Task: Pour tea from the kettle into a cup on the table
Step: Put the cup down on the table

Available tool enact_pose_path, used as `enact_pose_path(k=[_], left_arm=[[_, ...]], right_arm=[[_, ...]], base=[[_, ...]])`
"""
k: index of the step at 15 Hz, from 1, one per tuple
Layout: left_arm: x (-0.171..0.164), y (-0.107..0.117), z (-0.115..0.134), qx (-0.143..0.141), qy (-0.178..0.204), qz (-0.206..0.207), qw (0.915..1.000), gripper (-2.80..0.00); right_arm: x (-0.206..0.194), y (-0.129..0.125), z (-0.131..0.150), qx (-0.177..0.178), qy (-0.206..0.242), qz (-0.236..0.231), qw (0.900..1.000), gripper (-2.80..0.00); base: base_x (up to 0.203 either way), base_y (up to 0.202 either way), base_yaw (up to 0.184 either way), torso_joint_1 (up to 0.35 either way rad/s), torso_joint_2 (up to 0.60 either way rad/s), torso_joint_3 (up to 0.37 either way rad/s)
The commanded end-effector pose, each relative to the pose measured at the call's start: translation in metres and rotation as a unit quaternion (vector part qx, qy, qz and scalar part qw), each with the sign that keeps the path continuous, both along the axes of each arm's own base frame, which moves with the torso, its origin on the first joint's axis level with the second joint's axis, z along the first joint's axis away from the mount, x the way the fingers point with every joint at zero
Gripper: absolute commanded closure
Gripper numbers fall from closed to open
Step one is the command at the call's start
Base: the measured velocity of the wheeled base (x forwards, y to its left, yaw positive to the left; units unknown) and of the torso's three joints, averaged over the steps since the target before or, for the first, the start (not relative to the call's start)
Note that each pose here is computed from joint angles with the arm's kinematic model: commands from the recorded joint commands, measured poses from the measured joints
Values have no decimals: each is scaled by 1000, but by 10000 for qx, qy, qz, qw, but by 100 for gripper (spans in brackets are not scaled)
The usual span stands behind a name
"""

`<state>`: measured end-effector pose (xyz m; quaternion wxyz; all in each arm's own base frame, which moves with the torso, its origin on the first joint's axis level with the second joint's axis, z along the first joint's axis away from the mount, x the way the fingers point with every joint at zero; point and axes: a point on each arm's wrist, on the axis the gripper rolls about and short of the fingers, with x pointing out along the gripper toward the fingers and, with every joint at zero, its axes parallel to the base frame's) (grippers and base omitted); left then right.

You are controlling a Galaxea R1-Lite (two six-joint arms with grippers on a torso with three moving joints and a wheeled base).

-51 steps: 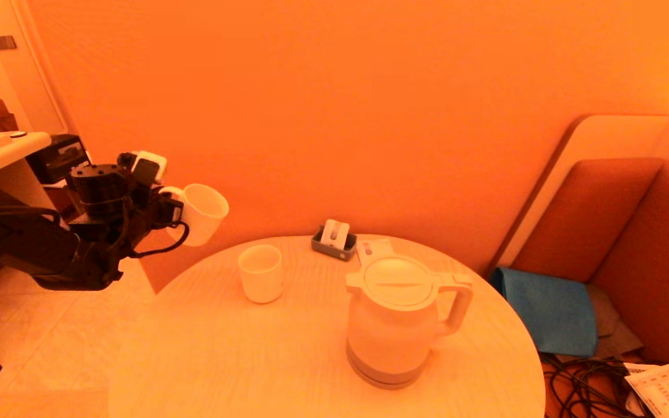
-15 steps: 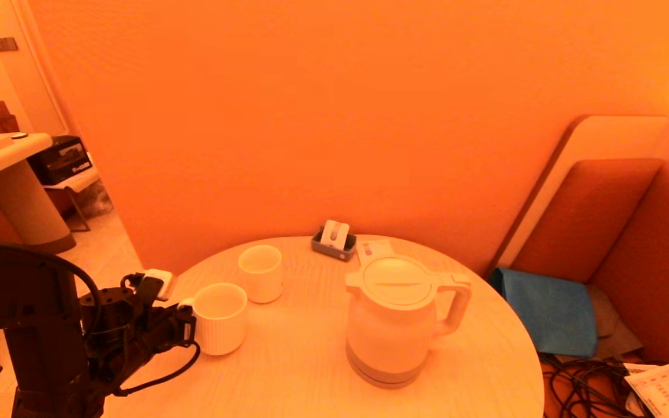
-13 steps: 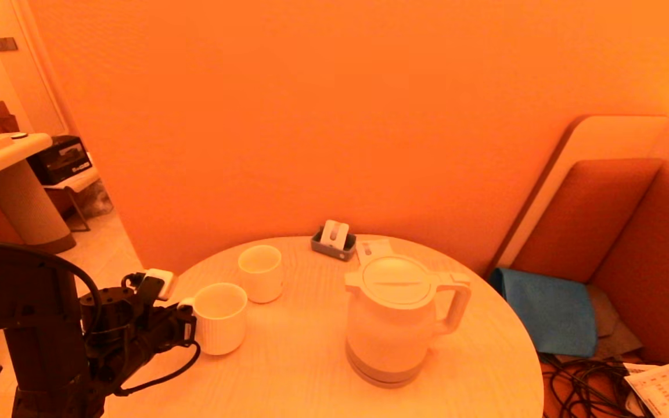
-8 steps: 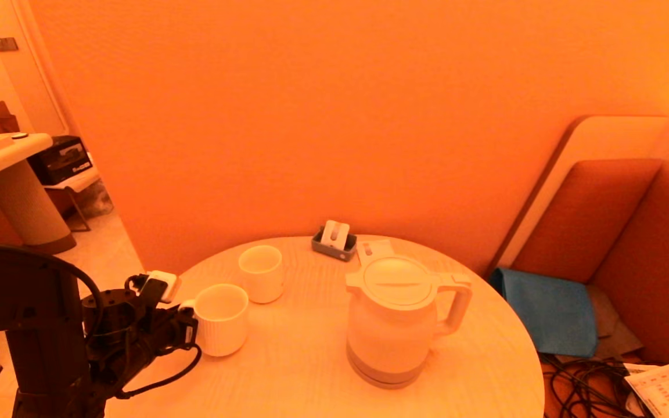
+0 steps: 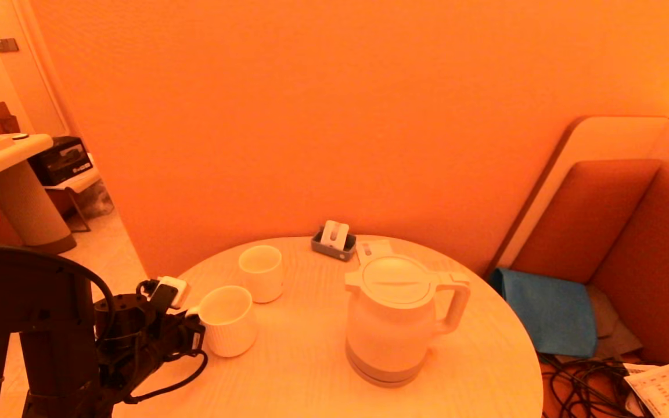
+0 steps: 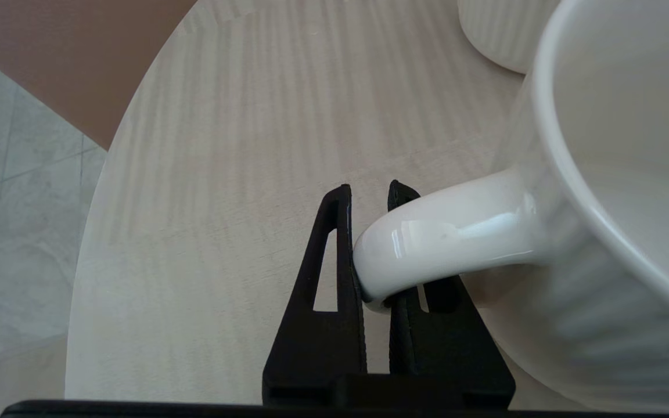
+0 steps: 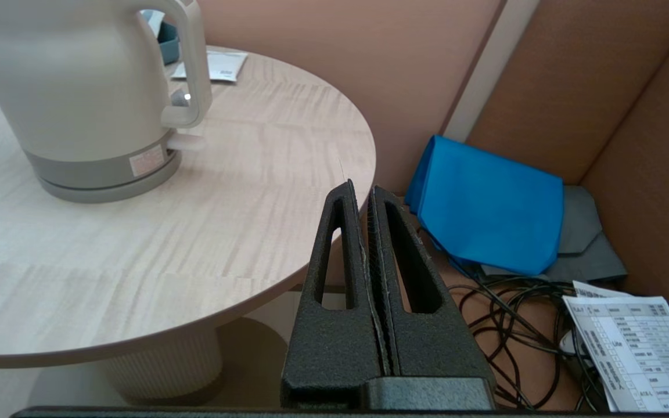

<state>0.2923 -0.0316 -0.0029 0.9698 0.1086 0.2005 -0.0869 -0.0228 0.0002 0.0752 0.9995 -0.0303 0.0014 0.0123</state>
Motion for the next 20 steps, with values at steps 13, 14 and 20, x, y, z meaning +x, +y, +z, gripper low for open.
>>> enact_pose_path(k=[13, 14, 20], left_arm=[[2, 0, 7, -28, -285, 79, 9996, 0], [3, 0, 7, -32, -292, 92, 9995, 0], [4, 1, 7, 57, -318, 241, 9992, -280]], right_arm=[[0, 0, 0, -4, -3, 8, 10000, 0], [0, 0, 0, -4, -3, 8, 10000, 0], [0, 0, 0, -4, -3, 7, 10000, 0]], base=[[0, 0, 0, 0, 0, 0], [0, 0, 0, 0, 0, 0], [0, 0, 0, 0, 0, 0]])
